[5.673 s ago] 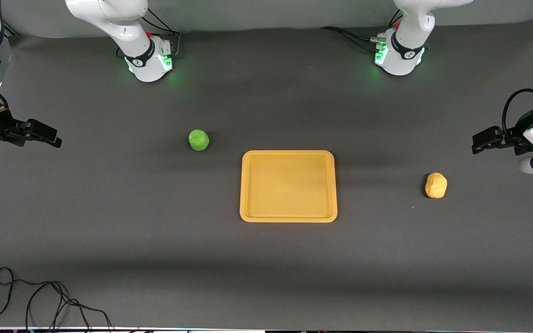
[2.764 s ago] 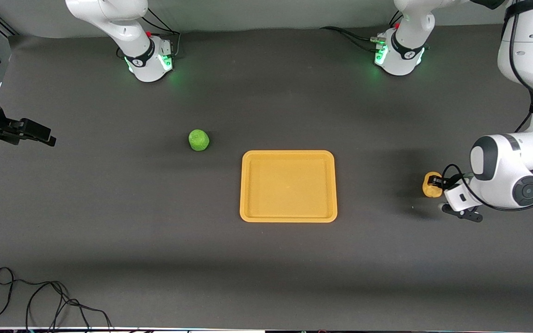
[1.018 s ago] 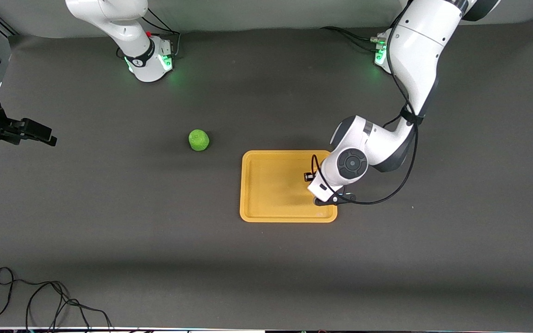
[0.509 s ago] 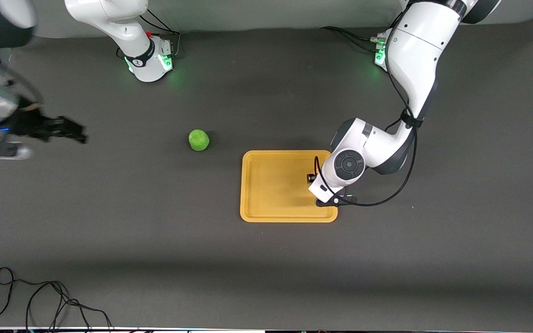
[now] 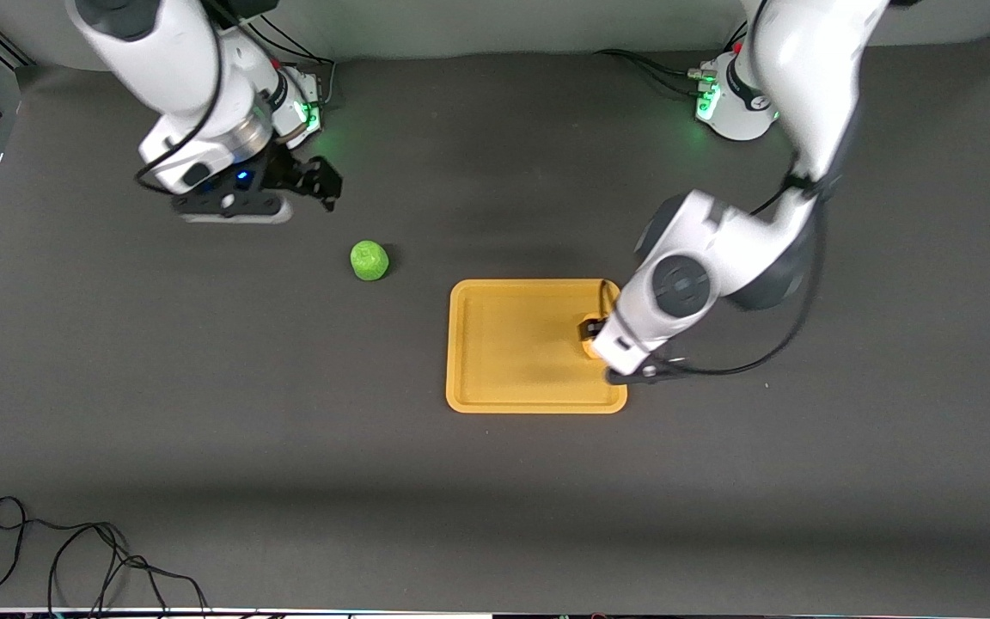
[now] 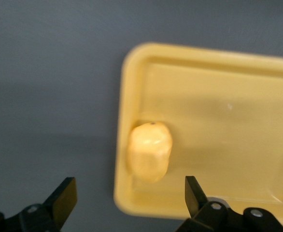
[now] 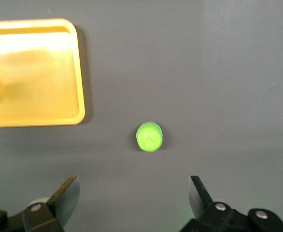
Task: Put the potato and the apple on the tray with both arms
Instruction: 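Release the potato on the tray while the right gripper reaches the apple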
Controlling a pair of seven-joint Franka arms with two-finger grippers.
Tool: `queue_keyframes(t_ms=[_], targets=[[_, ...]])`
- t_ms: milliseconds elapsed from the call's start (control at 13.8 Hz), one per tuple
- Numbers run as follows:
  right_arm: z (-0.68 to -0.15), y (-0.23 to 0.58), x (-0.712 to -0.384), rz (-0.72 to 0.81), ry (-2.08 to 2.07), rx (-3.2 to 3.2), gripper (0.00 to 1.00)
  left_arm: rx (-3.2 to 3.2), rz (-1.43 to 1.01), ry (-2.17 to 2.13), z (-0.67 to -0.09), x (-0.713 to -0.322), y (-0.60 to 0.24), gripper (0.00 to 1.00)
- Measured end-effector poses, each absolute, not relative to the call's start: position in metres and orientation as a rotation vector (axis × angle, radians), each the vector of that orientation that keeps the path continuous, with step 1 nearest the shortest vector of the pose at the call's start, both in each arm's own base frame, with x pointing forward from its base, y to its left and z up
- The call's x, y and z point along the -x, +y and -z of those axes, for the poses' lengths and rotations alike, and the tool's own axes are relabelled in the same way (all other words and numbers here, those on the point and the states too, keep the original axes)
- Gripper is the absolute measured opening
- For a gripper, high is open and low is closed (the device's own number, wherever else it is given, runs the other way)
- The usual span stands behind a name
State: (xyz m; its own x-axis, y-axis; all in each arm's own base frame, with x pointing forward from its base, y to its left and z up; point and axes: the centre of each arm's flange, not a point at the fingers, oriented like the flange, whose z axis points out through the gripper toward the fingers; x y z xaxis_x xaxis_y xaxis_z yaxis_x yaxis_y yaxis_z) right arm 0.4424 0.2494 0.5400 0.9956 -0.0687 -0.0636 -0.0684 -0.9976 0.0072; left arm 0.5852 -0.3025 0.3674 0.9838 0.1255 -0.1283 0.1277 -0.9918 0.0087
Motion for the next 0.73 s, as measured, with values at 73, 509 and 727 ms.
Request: queue_keyframes(t_ms=[73,509,727], targets=[[-0.53,0.241,-0.428,0.099,-0.11,-3.135,1.0,-3.132,0.17,0.221,-0.414,-0.582,-0.281,1.0],[-0.435,0.233,-0.384,0.026,-0.069,-3.165,1.0,-3.208,-0.027,0.121,-0.579,-0.534,-0.173,1.0],[-0.347,0.237,-0.384,-0.005,-0.064,-3.17,1.0,-3.206,-0.073,0.004,-0.575,-0.546,-0.102,1.0]])
